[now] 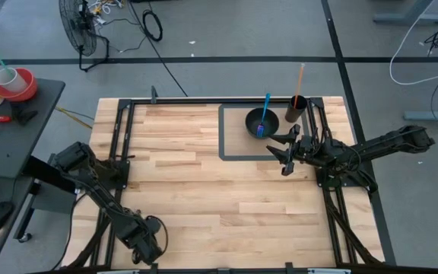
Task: Pick & Place Utensil
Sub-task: Put the black spoon into the black bowl on the brown mat
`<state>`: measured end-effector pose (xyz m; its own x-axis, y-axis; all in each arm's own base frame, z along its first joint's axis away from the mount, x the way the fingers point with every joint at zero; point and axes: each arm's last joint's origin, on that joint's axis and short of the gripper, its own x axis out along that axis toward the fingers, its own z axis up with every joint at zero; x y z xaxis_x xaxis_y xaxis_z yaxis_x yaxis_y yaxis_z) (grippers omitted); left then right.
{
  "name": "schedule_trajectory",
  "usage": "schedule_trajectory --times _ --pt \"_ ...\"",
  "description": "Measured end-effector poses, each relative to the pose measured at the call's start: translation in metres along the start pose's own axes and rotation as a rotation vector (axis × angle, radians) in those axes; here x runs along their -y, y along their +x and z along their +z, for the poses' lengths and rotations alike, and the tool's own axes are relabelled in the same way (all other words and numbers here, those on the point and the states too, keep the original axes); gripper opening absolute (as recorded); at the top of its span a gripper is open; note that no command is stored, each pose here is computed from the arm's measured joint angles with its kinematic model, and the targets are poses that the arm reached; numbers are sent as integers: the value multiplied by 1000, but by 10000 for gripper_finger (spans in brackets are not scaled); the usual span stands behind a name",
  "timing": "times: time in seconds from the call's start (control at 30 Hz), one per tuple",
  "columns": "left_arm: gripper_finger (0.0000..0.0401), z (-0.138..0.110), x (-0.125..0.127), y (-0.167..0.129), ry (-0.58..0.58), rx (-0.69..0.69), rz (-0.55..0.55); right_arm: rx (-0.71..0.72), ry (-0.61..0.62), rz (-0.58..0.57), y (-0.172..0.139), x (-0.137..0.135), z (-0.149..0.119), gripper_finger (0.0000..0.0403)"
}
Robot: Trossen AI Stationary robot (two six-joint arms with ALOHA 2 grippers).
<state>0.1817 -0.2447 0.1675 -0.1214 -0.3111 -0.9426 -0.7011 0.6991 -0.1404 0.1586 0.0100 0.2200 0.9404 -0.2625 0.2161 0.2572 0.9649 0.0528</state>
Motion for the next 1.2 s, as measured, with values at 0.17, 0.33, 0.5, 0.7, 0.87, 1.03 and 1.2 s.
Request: schedule_trajectory --times 0.17,0.33,0.5,0.7,0.87,1.03,1.2 --pt "360 0 -12 10 -103 7 47 0 0 0 0 0 0 201" --pt "359 5 -23 20 -179 10 79 -1 9 0 0 0 0 201" --pt "336 7 -23 28 -174 -10 19 -1 12 0 0 0 0 201" --pt "266 7 -22 28 -174 -2 8 -2 13 0 0 0 0 201" --pt "193 8 -23 28 -173 15 10 -2 14 0 0 0 0 201" --pt "121 9 -23 28 -118 24 13 -1 14 0 0 0 0 201" --pt "67 17 -22 25 -43 48 3 -2 14 0 0 0 0 201"
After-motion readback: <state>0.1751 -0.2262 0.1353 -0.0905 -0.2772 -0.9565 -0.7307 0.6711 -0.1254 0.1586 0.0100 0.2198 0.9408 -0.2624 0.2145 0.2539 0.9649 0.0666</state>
